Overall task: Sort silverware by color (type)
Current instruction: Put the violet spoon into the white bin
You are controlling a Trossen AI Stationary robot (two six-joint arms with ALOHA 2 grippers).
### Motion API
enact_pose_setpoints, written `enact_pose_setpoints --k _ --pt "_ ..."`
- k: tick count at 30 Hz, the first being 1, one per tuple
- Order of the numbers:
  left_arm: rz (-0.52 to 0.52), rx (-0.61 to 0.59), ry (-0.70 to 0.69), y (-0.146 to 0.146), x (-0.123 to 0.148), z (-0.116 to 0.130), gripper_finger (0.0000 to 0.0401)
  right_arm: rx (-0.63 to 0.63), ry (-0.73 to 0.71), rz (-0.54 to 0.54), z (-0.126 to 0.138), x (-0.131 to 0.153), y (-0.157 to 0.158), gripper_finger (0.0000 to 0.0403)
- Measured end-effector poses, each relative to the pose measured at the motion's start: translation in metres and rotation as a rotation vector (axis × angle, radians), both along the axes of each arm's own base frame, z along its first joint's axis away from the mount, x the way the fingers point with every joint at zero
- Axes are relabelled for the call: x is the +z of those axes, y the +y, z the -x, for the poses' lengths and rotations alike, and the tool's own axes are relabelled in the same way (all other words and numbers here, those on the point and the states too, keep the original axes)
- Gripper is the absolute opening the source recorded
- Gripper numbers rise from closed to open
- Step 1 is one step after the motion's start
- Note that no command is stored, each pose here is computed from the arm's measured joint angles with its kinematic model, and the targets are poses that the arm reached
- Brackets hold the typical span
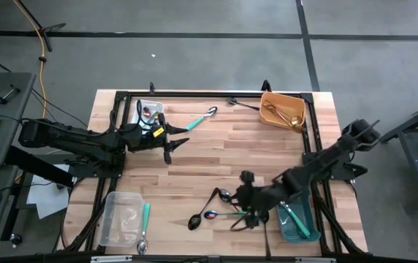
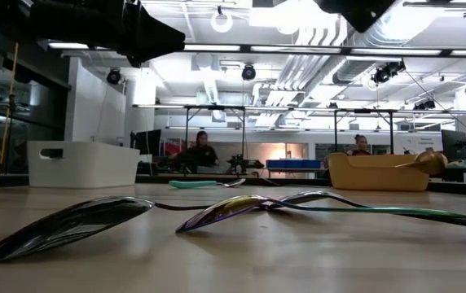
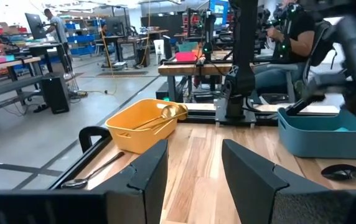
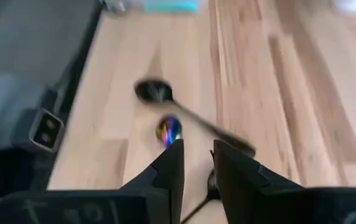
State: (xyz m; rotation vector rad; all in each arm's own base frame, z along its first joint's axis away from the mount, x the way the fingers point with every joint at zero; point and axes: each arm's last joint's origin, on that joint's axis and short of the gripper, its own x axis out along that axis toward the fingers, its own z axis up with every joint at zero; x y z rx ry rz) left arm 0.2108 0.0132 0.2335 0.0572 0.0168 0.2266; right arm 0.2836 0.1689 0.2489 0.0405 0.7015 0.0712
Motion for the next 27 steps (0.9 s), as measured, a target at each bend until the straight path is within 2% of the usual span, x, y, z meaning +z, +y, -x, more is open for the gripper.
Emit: enact_pose_setpoints --k 5,12,17,27 --pt "0.001 0.000 0.003 0.000 0.000 0.000 0.0143 -0.022 0.157 0.006 -0.026 -0.014 0.019 0.0100" --pt "0.027 -0.003 0.013 0.000 -0.002 0.000 0.0143 -0.024 0.358 0.014 -0.050 -0.045 0.034 0.0181" --pt "0.027 -0.004 0.019 0.000 -0.002 0.000 0.0143 0.003 0.437 -0.040 -0.065 -0.064 0.032 0.0226" --pt "0.027 -0.004 0.023 0.000 -0.003 0.000 0.0143 -0.009 0.535 -0.030 -0.074 -0.096 0.024 0.0236"
